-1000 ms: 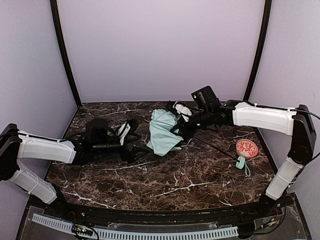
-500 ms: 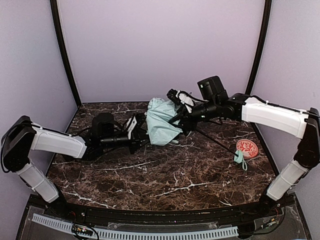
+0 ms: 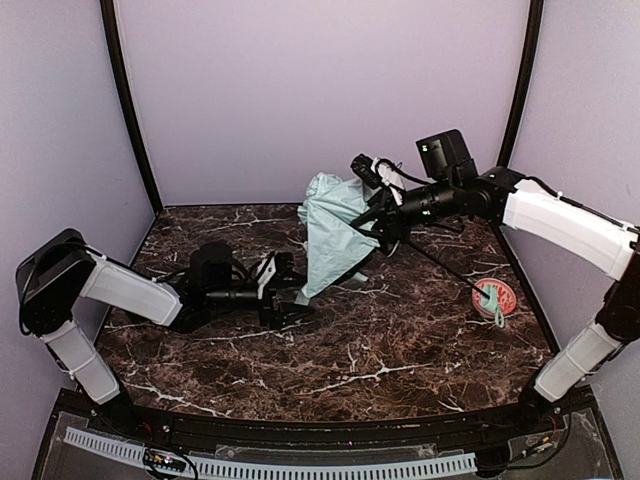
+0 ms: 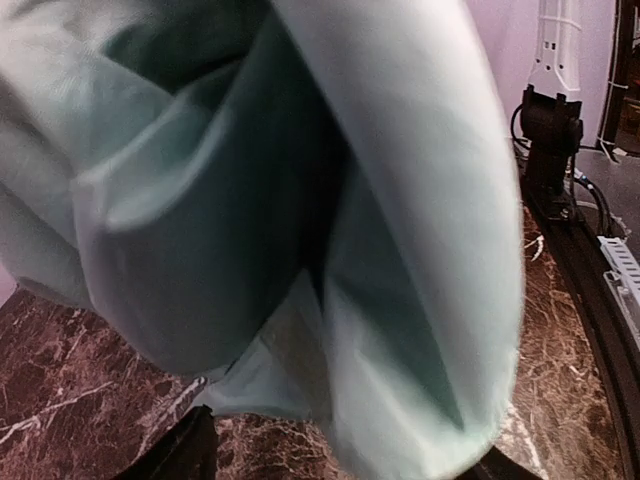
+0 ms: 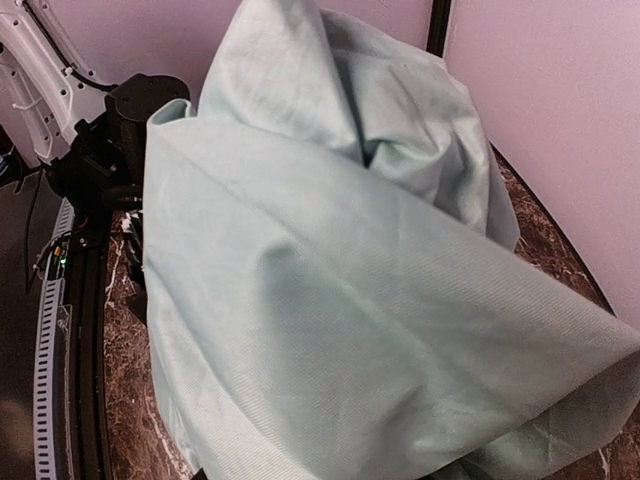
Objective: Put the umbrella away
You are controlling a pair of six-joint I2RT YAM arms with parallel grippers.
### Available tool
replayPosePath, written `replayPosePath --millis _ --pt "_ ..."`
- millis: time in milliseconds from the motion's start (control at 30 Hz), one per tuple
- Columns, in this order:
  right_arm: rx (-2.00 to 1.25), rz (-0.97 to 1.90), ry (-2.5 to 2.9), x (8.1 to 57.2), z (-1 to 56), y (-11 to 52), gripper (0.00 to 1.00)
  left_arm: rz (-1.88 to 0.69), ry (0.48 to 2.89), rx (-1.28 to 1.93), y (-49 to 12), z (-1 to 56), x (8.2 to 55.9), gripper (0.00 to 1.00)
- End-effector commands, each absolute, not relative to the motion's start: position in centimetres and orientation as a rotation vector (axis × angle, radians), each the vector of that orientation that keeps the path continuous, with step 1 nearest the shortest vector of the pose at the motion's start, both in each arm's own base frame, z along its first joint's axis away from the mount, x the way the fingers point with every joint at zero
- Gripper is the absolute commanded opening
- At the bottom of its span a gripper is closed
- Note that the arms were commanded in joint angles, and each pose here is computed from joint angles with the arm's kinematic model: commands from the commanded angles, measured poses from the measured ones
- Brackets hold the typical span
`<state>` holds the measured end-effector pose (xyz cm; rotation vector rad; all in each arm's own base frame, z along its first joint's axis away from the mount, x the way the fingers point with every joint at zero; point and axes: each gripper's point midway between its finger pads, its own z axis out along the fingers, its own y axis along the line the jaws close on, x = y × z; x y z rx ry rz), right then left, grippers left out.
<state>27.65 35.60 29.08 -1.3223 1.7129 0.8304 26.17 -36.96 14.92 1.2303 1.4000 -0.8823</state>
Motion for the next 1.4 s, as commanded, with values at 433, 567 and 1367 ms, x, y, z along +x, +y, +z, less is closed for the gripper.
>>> replayPosePath --millis 433,567,1367 --pt "-1.478 0.819 1.429 24.2 38.1 33.0 0.0 -0.871 1.347 1.324 -35.7 18.4 22.7 0.96" --pt "-1.409 0.808 1.426 24.9 39.7 33.1 0.0 -0.853 1.275 1.343 -39.4 18.0 21.6 0.99" --pt "-1.031 0.633 1.578 30.8 41.9 26.8 0.0 -0.518 1.305 1.265 -33.3 18.9 20.7 0.0"
